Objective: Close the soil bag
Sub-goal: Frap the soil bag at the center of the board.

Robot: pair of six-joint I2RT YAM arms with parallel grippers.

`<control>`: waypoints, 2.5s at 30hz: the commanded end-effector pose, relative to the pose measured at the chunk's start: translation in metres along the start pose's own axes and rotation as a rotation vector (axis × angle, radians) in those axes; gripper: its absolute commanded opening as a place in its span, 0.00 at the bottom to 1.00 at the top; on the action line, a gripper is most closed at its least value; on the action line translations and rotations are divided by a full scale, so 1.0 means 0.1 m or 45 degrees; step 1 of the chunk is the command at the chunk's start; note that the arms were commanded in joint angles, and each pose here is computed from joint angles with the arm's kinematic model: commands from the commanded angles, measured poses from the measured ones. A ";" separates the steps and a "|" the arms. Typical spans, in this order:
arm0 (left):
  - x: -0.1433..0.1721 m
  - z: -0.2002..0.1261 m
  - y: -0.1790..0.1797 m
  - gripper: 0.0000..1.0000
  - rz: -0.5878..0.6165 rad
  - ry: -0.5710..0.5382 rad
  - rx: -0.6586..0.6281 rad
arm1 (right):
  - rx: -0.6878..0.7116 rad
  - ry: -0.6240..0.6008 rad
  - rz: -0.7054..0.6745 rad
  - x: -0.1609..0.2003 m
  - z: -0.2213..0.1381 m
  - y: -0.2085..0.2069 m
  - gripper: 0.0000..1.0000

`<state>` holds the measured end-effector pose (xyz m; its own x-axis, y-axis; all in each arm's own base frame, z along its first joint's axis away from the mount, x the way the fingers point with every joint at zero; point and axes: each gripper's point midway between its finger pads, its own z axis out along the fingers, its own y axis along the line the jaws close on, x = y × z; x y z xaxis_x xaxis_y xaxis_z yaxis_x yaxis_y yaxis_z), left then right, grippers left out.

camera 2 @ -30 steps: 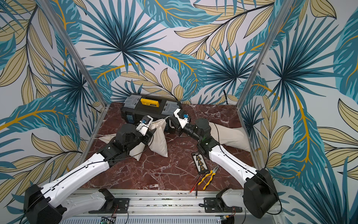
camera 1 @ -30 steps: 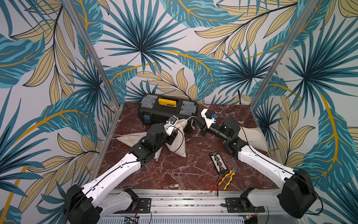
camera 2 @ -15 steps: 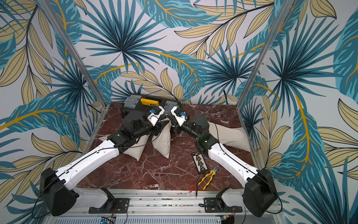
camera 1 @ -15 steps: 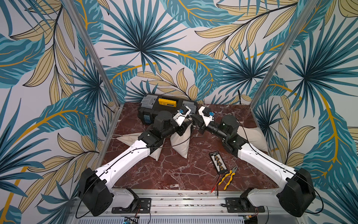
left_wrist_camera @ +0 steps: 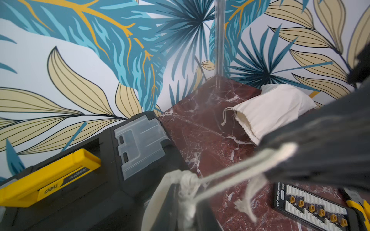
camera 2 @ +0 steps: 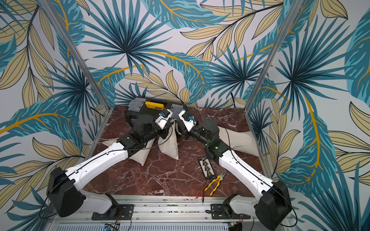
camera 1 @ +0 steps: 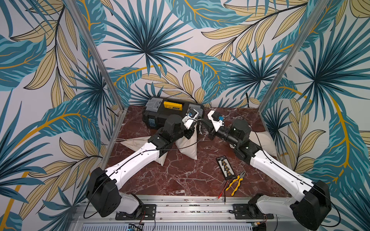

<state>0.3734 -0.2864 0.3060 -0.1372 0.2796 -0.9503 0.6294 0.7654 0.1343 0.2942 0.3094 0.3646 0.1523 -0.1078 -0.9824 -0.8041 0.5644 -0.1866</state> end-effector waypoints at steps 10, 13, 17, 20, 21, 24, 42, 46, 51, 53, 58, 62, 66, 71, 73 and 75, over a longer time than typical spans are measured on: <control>1.43 -0.33 1.09 0.18 -0.242 0.391 -0.833 | 0.405 -0.310 -0.053 -0.81 -0.86 -0.40 0.00; 1.47 -0.33 1.11 0.17 -0.272 0.382 -0.826 | 0.439 -0.295 -0.052 -0.75 -0.90 -0.44 0.00; 1.39 -0.42 1.16 0.19 -0.248 0.354 -0.839 | 0.526 -0.234 -0.035 -0.61 -0.89 -0.56 0.00; 1.22 -0.62 1.25 0.18 -0.208 0.306 -0.862 | 0.714 -0.188 -0.011 -0.49 -0.97 -0.84 0.00; 1.13 -0.71 1.27 0.18 -0.177 0.282 -0.870 | 0.763 -0.180 -0.004 -0.46 -1.00 -0.91 0.00; 0.84 -1.01 1.35 0.16 -0.102 0.199 -0.920 | 0.810 -0.142 0.020 -0.35 -1.00 -1.03 0.00; 0.41 -0.86 0.86 0.00 -0.023 0.065 -0.455 | -0.241 -0.059 0.280 0.45 0.10 0.22 0.04; 0.44 -0.87 0.88 0.01 -0.012 0.081 -0.479 | -0.221 -0.055 0.308 0.50 0.20 0.20 0.00; 0.85 -0.89 1.09 0.06 -0.017 0.224 -0.674 | 0.254 -0.114 0.129 0.16 -0.18 -0.39 0.00; 1.06 -0.87 1.14 0.11 -0.039 0.286 -0.734 | 0.381 -0.148 0.063 -0.07 -0.37 -0.55 0.00; 1.53 -0.81 1.22 0.14 -0.132 0.461 -0.859 | 0.622 -0.165 0.012 -0.34 -0.73 -0.81 0.00; 1.73 -0.75 1.26 0.20 -0.160 0.517 -0.920 | 0.684 -0.209 0.030 -0.45 -0.89 -0.86 0.00; 1.73 -0.49 1.08 0.26 -0.180 0.504 -0.730 | 0.452 -0.193 0.076 -0.40 -0.63 -0.62 0.00; 1.33 -0.32 0.69 0.37 -0.193 0.286 -0.407 | 0.213 -0.187 0.122 -0.37 -0.34 -0.36 0.00; 1.14 -0.32 0.57 0.45 -0.171 0.208 -0.312 | 0.170 -0.183 0.125 -0.38 -0.28 -0.32 0.00; 0.95 -0.35 0.49 0.55 -0.145 0.143 -0.249 | 0.130 -0.182 0.125 -0.40 -0.24 -0.27 0.00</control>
<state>0.3722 -0.1937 0.2162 -0.3430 0.2297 -0.9108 0.3746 0.9227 0.0917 0.3030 0.2764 0.3678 0.0834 -0.0319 -0.9960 -0.7339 0.6741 -0.0830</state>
